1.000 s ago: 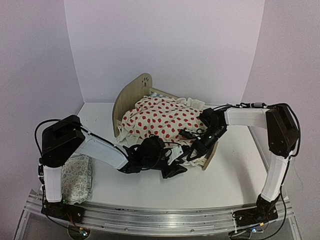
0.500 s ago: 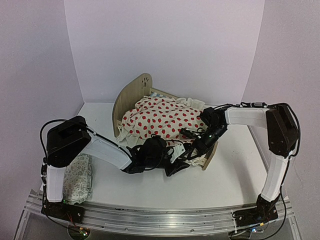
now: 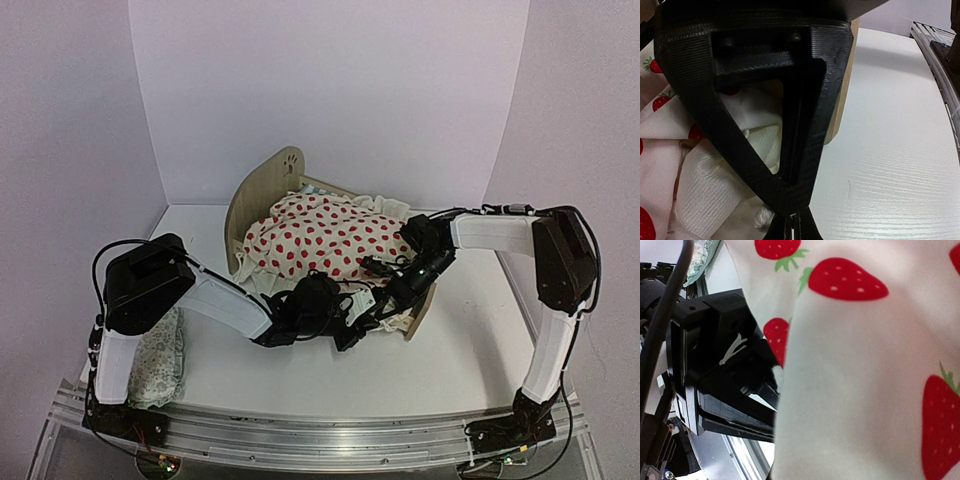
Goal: Set up the pet bed
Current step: Tie the right ropes of the mattress at the bed frame base.
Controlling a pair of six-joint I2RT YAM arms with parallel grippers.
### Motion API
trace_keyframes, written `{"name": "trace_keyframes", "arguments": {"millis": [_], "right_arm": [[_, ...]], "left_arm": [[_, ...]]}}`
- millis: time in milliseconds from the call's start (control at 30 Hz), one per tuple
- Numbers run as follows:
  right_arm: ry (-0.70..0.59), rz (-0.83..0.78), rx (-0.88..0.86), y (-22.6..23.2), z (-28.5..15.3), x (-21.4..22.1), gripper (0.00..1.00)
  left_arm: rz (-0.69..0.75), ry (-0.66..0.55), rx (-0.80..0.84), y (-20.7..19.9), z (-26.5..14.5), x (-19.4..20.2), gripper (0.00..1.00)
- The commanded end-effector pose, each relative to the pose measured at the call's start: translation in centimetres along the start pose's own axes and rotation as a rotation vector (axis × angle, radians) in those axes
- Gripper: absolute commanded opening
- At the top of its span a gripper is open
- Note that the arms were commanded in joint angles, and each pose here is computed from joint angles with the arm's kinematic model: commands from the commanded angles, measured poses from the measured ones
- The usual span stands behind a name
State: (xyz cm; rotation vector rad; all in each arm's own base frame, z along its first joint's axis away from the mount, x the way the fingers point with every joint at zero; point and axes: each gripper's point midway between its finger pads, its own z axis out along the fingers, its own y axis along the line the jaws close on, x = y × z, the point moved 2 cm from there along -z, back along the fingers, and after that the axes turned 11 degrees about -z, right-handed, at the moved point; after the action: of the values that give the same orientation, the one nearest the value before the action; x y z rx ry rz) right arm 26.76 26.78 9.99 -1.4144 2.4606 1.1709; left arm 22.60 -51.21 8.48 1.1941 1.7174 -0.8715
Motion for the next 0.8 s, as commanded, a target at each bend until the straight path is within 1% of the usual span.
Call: {"name": "trace_keyframes", "arguments": {"millis": [0,33,133,200,233,367,467,533,633,767], "right_arm": [[-0.029,-0.017,-0.003,0.9,-0.8,-0.9,0.03],[-0.03,-0.014,0.007,0.8,-0.9,-1.0,0.08],[-0.042,-0.003,0.046,0.8,-1.7,-1.8,0.37],[-0.047,0.019,0.111,0.3,-2.5,-2.4,0.47],[-0.046,0.043,0.16,-0.2,-3.0,-2.7,0.51],[-0.084,0.117,0.342,-1.1,-5.6,-3.5,0.56],[-0.172,0.156,0.427,-0.1,-7.9,-3.9,0.6],[-0.256,0.24,0.501,0.4,-9.6,-3.9,0.63],[-0.377,0.381,0.55,1.3,-11.2,-2.8,0.63],[-0.481,0.607,0.623,2.3,-12.1,0.9,0.58]], "left_arm": [[0.026,-0.082,0.0,-0.2,-0.1,-3.0,0.0],[0.024,-0.079,0.001,-0.2,-0.2,-2.9,0.0],[0.018,-0.071,0.002,-0.2,-0.3,-2.7,0.0],[0.016,-0.064,0.002,-0.2,-0.3,-2.4,0.0],[0.016,-0.062,0.001,-0.2,-0.3,-2.4,0.0],[0.014,-0.054,0.005,-0.3,-0.3,-2.1,0.0],[0.01,-0.051,0.014,-0.4,-0.2,-1.9,0.0],[0.006,-0.05,0.019,-0.4,-0.2,-1.7,0.0],[0.002,-0.056,0.031,-0.6,0.0,-1.5,0.0],[0.002,-0.057,0.047,-0.8,0.5,-1.2,0.0]]}}
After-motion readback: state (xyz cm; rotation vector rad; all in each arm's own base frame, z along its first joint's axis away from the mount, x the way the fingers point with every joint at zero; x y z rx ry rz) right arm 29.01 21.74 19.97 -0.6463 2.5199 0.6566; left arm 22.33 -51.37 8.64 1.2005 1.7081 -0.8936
